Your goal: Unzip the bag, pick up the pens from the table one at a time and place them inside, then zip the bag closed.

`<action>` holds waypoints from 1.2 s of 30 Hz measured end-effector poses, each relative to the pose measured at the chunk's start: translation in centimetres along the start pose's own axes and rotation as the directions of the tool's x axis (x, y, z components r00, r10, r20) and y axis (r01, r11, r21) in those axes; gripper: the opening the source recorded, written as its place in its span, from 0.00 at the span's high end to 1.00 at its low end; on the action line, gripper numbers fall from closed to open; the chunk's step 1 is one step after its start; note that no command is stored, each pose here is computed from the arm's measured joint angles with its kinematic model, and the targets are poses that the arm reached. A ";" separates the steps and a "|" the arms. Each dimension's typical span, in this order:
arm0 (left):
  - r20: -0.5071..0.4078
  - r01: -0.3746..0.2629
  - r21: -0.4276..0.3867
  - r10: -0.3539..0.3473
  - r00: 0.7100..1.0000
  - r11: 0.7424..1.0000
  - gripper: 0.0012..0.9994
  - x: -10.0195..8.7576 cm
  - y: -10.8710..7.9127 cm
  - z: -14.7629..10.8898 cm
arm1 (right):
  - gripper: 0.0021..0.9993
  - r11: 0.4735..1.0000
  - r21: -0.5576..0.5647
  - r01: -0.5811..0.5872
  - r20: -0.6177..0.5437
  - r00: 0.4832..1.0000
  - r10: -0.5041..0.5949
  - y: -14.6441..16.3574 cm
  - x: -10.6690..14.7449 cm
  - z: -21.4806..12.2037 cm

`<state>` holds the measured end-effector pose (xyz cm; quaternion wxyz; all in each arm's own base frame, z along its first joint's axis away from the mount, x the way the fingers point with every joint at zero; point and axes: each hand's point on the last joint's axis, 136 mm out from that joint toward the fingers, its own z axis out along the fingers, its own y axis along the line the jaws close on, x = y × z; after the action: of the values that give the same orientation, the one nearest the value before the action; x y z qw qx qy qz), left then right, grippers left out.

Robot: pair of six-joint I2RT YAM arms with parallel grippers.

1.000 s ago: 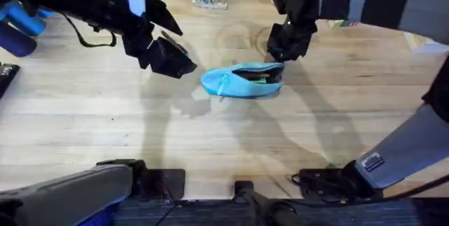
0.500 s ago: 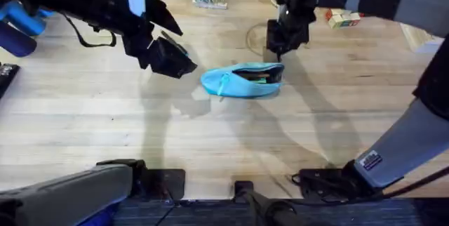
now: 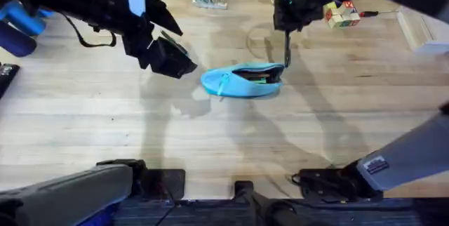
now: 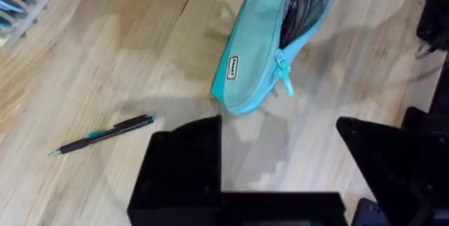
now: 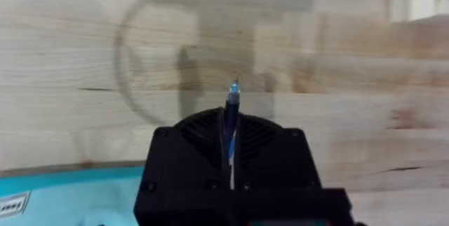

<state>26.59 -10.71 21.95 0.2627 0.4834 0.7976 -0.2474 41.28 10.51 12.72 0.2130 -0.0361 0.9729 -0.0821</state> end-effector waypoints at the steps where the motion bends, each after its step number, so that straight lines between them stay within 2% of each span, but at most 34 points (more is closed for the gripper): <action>1: 0.000 0.000 0.000 0.000 1.000 1.000 0.01 0.0 0.0 0.0 | 0.97 1.000 -0.004 0.005 0.019 1.000 -0.005 -0.2 -0.3 -0.7; 5: 0.000 0.000 0.000 0.000 1.000 1.000 0.01 0.0 0.0 0.0 | 0.97 0.999 -0.011 0.050 0.082 0.995 -0.049 -0.7 -1.2 -3.2; 11: 0.000 0.000 0.000 0.000 1.000 1.000 0.01 0.0 0.0 0.0 | 0.97 0.979 -0.012 0.204 0.141 0.969 -0.200 -1.0 -1.8 -5.5; 16: 0.000 0.000 0.000 0.000 1.000 1.000 0.01 0.0 0.0 0.0 | 0.97 0.913 -0.120 0.391 0.192 0.911 -0.365 0.9 -1.3 -7.2; 22: 0.000 0.000 0.000 0.000 1.000 1.000 0.01 0.0 0.0 0.0 | 0.97 0.739 -0.262 0.620 0.260 0.783 -0.565 3.6 0.9 -8.8; 26: 0.000 0.000 0.000 0.000 1.000 1.000 0.01 0.0 0.0 0.0 | 0.97 0.588 -0.341 0.733 0.310 0.678 -0.666 5.1 2.9 -9.5; 28: 0.000 0.000 0.000 0.000 1.000 1.000 0.01 0.0 0.0 0.0 | 0.97 0.489 -0.382 0.784 0.347 0.613 -0.710 5.8 4.2 -10.0; 32: 0.000 0.000 0.000 0.000 1.000 1.000 0.00 0.0 0.0 0.0 | 0.97 0.316 -0.413 0.854 0.435 0.490 -0.756 6.9 5.8 -11.0; 36: 0.000 0.000 0.000 0.000 1.000 1.000 0.01 0.0 0.0 0.0 | 0.97 0.212 -0.393 0.895 0.500 0.401 -0.768 7.4 6.3 -11.4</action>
<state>26.59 -10.71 21.95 0.2627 0.4834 0.7976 -0.2473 30.50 18.78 19.02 0.2040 -0.6285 0.7374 0.1400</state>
